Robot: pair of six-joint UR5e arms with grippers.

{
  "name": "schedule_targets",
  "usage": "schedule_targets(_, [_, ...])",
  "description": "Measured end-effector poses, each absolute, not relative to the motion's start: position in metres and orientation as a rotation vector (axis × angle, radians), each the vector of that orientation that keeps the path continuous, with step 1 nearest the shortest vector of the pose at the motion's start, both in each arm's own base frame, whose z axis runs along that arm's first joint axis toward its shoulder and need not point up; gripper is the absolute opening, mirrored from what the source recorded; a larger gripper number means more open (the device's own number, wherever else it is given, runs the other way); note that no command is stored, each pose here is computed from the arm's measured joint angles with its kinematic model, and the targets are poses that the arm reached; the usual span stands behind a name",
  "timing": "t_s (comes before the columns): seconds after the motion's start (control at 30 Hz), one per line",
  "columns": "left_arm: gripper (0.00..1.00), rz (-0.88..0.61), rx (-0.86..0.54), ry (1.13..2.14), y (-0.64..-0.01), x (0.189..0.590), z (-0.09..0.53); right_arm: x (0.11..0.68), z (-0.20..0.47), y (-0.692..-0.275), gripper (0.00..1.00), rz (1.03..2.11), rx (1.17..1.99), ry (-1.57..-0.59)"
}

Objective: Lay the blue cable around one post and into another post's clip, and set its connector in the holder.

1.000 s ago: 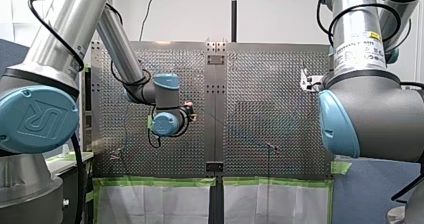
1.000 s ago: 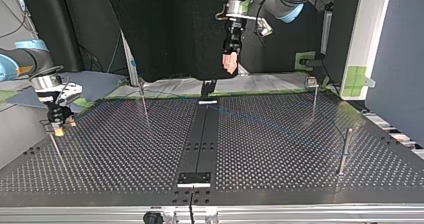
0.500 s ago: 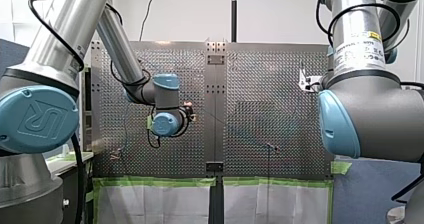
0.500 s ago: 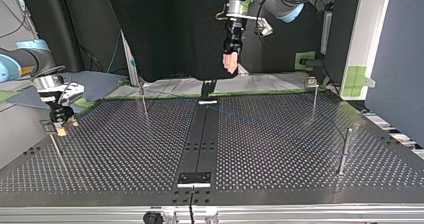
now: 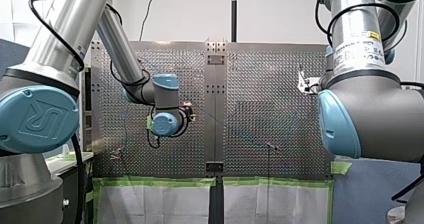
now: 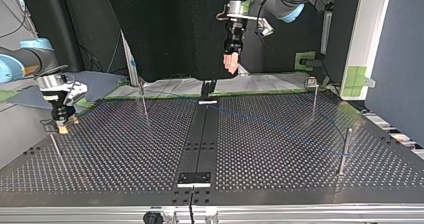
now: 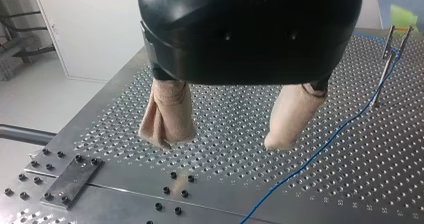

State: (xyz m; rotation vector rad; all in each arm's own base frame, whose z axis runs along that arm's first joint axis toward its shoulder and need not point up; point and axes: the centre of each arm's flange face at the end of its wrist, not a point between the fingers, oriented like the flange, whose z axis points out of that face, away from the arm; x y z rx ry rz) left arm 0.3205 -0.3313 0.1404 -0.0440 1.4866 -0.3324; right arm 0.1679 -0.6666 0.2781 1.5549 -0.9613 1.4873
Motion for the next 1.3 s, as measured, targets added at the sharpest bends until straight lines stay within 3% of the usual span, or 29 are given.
schedule_targets(0.63, [1.00,-0.326,-0.048,1.488,-0.329,0.323,0.140,0.177,0.278,-0.658,0.99,1.403,1.594,-0.949])
schedule_targets(1.3, [1.00,-0.311,-0.050,1.500,-0.325,0.325,0.139,0.190,0.283,-0.639,0.99,1.391,1.593,-0.943])
